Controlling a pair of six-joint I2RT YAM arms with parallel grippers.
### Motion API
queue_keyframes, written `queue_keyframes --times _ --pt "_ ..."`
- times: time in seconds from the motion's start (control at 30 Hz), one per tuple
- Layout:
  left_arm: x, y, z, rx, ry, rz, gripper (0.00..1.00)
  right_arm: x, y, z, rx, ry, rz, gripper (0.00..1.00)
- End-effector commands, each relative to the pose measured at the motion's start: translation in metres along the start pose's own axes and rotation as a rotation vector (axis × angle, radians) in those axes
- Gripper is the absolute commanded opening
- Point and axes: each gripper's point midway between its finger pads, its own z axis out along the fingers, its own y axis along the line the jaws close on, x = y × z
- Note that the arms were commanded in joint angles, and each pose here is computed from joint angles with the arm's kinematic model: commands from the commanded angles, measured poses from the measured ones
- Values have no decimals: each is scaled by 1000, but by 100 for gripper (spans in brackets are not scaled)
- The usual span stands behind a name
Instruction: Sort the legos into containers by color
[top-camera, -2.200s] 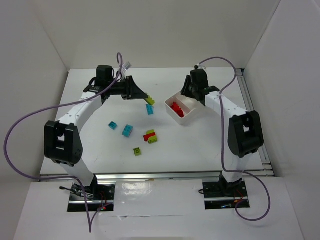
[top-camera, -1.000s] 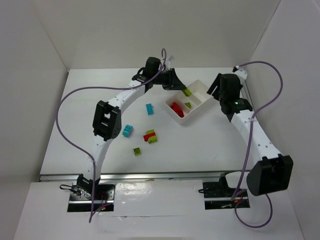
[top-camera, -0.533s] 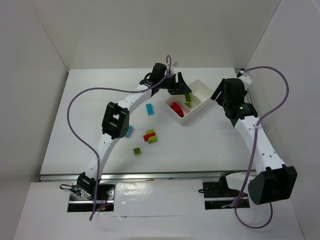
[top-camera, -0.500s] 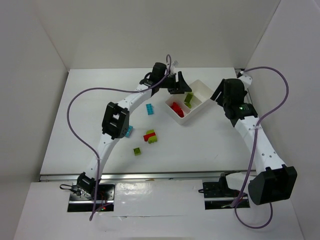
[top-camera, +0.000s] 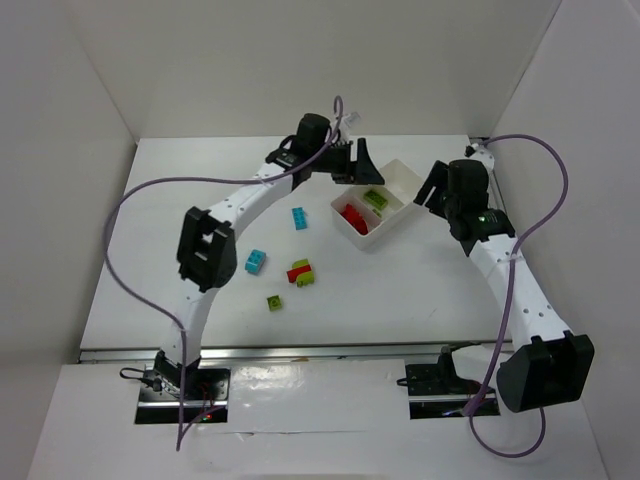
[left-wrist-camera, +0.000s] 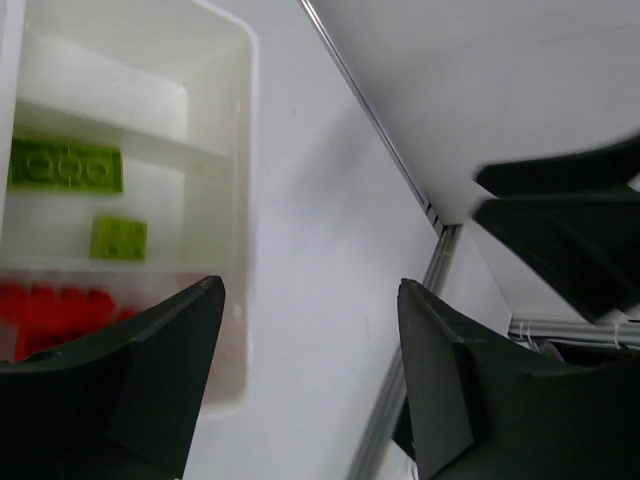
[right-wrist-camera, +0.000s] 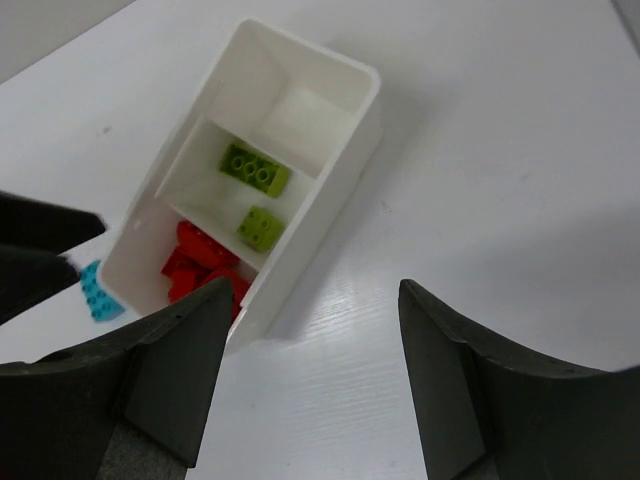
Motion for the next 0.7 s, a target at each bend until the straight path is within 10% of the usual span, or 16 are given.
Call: queue_keyframes --times 0.0,0.37,0.67 --pt "-22 -64 -78 -75 -86 191 79 -2 47 -14 -270 -7 -52 74" --pt "25 83 -306 -778 -319 -107 79 193 206 -83 -752 321 -460 82" --pt "31 103 -353 -847 -385 -235 79 320 267 -103 -807 488 -721 88"
